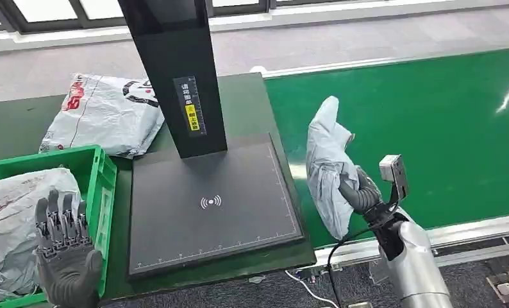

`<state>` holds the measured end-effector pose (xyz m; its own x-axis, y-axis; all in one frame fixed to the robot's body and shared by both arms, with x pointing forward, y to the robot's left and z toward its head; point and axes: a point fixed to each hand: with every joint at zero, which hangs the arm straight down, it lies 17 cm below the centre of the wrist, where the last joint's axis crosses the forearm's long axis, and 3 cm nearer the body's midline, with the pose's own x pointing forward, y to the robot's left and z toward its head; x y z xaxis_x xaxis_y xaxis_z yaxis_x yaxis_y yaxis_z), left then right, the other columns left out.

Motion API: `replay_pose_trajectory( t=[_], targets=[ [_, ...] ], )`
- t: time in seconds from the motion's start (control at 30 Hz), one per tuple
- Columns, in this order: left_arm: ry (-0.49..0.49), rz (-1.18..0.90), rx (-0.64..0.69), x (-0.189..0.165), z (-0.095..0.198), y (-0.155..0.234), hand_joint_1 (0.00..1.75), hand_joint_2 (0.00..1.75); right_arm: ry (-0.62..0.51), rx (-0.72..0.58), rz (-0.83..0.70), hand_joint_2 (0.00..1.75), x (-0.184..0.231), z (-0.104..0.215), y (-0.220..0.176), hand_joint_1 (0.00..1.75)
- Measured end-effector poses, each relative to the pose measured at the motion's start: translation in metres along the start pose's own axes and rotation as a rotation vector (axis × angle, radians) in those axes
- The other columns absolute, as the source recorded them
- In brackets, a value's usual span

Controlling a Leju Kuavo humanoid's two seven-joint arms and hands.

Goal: Moved the parcel from conveyor to table for the left to box.

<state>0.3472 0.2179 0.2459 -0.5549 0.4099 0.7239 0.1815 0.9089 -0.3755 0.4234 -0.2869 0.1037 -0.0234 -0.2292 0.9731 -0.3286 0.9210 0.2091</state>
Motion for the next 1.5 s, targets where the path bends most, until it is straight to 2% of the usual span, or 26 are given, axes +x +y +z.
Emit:
replay_pose_trajectory(
  t=[0.17,0.33,0.5,0.63,0.8,1.5],
  targets=[
    [-0.013,-0.01,0.01,0.006,0.001,0.001,0.0,1.75,-0.122,-0.024,0.031,1.75,0.043,-0.025,0.02,1.75],
    [-0.02,0.0,-0.011,0.006,-0.005,-0.006,0.0,1.75,-0.159,-0.004,0.131,1.75,0.07,-0.056,0.04,1.75],
    [-0.022,0.014,-0.024,0.002,-0.013,-0.011,0.0,1.75,-0.152,0.12,0.197,1.75,0.082,-0.114,0.103,1.75],
    [-0.018,0.022,-0.029,-0.001,-0.015,-0.014,0.0,1.75,-0.102,0.214,0.206,1.75,0.066,-0.138,0.155,1.75],
    [-0.008,0.031,-0.037,-0.006,-0.015,-0.019,0.0,1.75,-0.053,0.289,0.207,1.75,0.047,-0.148,0.191,1.75],
    [-0.004,0.033,-0.039,-0.009,-0.017,-0.019,0.0,1.75,0.075,0.404,0.233,1.75,0.0,-0.149,0.241,1.75]
  ],
)
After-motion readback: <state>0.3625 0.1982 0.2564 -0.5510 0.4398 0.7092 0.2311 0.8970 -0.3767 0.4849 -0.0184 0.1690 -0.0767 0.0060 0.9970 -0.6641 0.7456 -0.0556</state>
